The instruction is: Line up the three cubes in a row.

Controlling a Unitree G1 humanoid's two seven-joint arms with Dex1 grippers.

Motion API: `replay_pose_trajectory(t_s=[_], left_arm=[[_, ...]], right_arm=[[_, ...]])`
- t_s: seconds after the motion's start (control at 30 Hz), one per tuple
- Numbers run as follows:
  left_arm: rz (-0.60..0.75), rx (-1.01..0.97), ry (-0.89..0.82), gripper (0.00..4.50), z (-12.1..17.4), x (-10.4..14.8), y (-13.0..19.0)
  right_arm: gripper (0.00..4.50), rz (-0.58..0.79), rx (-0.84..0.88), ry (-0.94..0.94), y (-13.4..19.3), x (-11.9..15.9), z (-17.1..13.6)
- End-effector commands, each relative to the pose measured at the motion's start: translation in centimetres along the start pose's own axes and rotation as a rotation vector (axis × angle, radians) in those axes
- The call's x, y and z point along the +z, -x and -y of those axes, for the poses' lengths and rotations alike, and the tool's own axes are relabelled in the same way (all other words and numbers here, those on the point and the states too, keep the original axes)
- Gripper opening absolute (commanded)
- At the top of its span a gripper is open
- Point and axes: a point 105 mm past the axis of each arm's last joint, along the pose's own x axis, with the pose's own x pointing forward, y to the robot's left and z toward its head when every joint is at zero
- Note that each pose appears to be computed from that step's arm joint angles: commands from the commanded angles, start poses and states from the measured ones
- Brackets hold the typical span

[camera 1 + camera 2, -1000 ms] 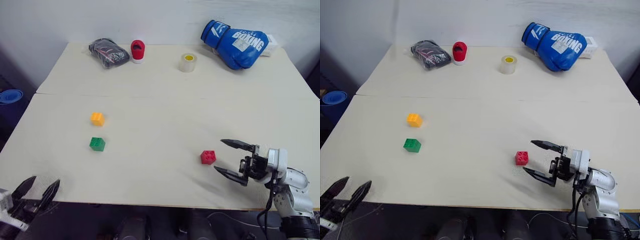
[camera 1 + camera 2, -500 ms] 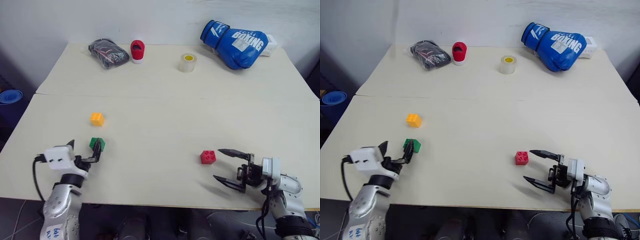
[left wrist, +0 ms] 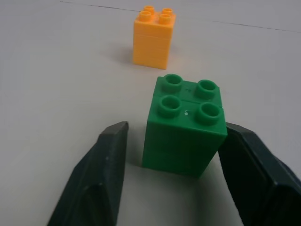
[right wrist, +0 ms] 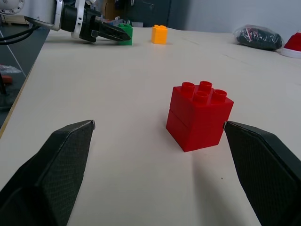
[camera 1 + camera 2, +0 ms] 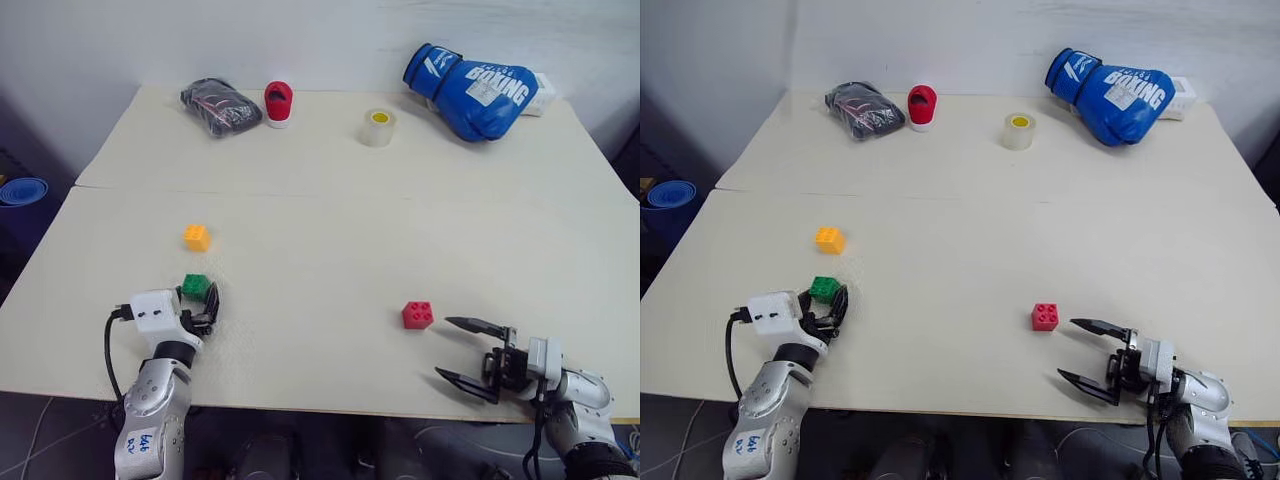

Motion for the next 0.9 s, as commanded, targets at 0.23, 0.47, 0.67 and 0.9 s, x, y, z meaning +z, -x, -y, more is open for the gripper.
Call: replay_pose_trajectory(t_s=[0.23, 0.47, 0.67, 0.9], left_arm=[[0.179, -0.398, -0.068, 1.5, 3.2, 4.1, -0.5], [0.041, -1.27, -0.274, 1.5, 9.8, 4.1, 2.4], [-0.007, -1.622, -0.45, 1.5, 14.7, 2.6, 1.0], [-0.078, -1.744, -0.535, 1.5, 17.5, -0.6, -0.7]], right_arm=[[4.5, -0.052, 0.006, -0.006, 1.5, -0.8, -0.3], [4.5, -0.112, -0.042, 0.037, 4.4, 0.6, 0.1], [4.5, -0.074, -0.031, 0.101, 4.4, 3.5, 0.4], [4.5, -0.064, -0.032, 0.108, 2.5, 7.1, -0.6]])
